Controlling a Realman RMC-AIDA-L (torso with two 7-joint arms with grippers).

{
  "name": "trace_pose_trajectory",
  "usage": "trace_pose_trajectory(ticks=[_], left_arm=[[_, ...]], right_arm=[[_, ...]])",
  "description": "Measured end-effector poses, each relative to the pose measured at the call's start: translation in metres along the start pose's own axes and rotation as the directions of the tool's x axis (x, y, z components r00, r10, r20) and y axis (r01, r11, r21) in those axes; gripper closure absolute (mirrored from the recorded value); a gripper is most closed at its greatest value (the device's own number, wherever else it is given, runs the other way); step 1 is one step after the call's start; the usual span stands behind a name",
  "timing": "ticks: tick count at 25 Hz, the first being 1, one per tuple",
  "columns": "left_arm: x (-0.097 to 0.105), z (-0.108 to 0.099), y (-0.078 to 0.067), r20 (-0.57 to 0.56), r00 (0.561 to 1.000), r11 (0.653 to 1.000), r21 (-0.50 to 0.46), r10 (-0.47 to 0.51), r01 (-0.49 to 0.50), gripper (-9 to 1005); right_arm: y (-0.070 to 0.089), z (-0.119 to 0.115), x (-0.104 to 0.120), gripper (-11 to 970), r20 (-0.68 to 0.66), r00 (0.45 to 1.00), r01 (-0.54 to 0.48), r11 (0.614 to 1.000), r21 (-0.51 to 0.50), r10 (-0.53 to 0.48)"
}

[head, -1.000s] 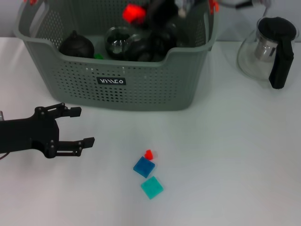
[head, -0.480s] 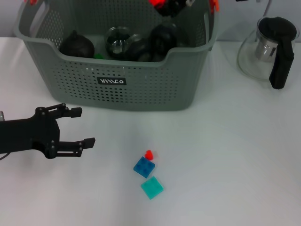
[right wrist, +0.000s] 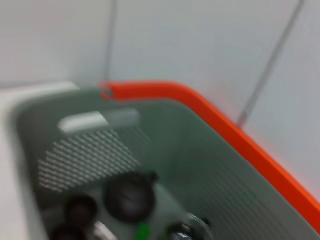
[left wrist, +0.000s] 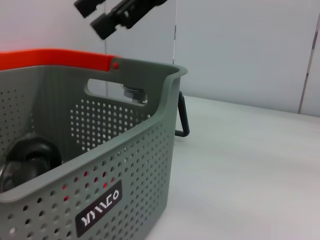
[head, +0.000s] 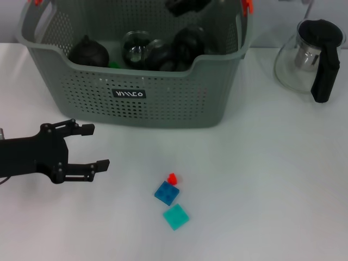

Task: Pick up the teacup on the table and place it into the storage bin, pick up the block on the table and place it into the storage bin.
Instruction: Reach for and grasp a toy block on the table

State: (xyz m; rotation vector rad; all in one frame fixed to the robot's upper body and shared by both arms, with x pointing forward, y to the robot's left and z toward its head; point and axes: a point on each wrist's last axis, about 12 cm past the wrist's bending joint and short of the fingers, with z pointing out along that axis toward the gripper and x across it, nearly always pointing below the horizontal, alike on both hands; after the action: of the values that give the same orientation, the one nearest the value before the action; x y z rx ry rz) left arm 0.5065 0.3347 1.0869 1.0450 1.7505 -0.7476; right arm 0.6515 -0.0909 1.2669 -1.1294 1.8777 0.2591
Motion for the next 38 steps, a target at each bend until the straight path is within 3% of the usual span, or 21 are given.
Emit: trace_pose_trajectory(ticks=[5, 10, 16, 23, 32, 38], left_arm=[[-0.006, -0.002, -0.004, 0.025, 1.000, 0.998, 0.061, 0.014, -0.015, 93], [-0.015, -0.001, -0.011, 0.065, 0.998, 0.987, 0.156, 0.023, -0.033, 94], [-0.021, 0.000, -0.016, 0.087, 0.996, 0.974, 0.222, 0.015, -0.034, 95], [-0.023, 0.000, -0.015, 0.076, 0.997, 0.973, 0.228, 0.005, -0.022, 96], [-0.024, -0.003, -0.015, 0.051, 0.999, 0.973, 0.231, 0.010, -0.022, 97], [-0.023, 0.017, -0.024, 0.014, 1.000, 0.951, 0.309, 0.006, -0.010, 98]], right_arm=[[0.024, -0.020, 0.023, 93, 0.109, 0.994, 0.017, 0.984, -0.177, 0.003], [0.046, -0.030, 0.051, 33, 0.184, 0.983, 0.069, 0.929, -0.363, -0.002], [0.072, -0.027, 0.098, 28, 0.138, 0.989, 0.109, 0.868, -0.485, -0.048], [0.077, -0.035, 0.136, 28, 0.128, 0.991, 0.094, 0.855, -0.510, -0.033], [0.074, -0.047, 0.181, 28, 0.134, 0.991, 0.098, 0.830, -0.550, -0.029], [0.067, -0.053, 0.194, 28, 0.146, 0.989, 0.078, 0.824, -0.561, 0.006]])
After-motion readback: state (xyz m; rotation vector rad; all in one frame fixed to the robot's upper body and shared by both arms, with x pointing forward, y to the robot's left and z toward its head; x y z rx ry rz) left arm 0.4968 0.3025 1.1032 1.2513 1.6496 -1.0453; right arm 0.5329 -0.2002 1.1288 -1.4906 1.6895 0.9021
